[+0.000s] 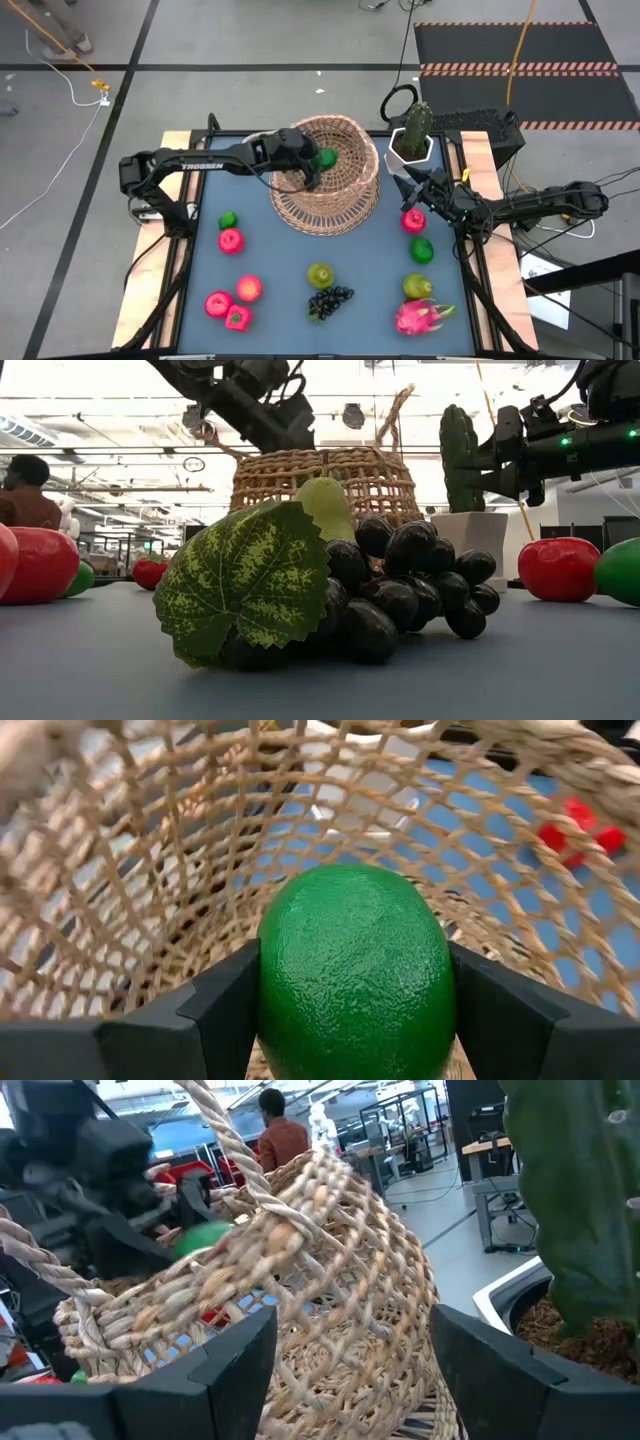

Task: Build produce basket
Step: Put the green lime into the brown basket, then put the red tomato into the brown basket

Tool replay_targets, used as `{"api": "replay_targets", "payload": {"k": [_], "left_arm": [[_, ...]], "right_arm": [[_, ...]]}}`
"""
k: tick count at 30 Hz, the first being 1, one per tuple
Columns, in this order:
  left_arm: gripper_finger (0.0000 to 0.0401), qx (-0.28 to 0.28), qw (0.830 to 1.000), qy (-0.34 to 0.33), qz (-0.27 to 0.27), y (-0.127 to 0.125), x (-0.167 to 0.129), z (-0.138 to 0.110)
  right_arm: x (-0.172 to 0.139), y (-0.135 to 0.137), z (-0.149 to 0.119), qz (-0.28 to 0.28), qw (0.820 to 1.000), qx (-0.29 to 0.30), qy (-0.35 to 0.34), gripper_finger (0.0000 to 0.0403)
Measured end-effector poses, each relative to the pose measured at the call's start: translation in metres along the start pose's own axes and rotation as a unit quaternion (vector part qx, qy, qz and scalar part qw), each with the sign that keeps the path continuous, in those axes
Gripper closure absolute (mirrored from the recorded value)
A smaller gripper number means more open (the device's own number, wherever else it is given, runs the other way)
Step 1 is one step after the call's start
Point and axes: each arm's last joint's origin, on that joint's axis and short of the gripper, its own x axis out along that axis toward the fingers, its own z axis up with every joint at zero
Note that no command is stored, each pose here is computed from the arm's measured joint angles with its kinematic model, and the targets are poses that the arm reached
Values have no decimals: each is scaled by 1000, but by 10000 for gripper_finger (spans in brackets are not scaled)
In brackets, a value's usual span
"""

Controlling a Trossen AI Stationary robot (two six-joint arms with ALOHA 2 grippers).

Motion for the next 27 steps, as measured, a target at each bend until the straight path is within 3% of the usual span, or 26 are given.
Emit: {"api": "replay_targets", "payload": {"k": [4, 11, 16, 19, 23, 27], "left_arm": [[102, -5, 1000, -2, 9, 1, 0, 1], [9, 2, 1000, -3, 15, 2, 0, 1], [33, -19, 999, -34, 18, 1, -16, 12], [55, -52, 996, -62, 25, 3, -48, 29], [83, -53, 991, -114, 36, 3, -96, 46], [103, -37, 985, -138, 98, 8, -141, 50]], "right_arm": [[0, 0, -1, 0, 1000, 10, 3, 147], [0, 0, -1, -1, 1000, 19, 2, 147], [0, 0, -1, -1, 1000, 30, 2, 147], [0, 0, -1, -1, 1000, 29, 3, 147], [0, 0, -1, -2, 1000, 25, 5, 147], [0, 0, -1, -2, 1000, 7, 5, 147]]}}
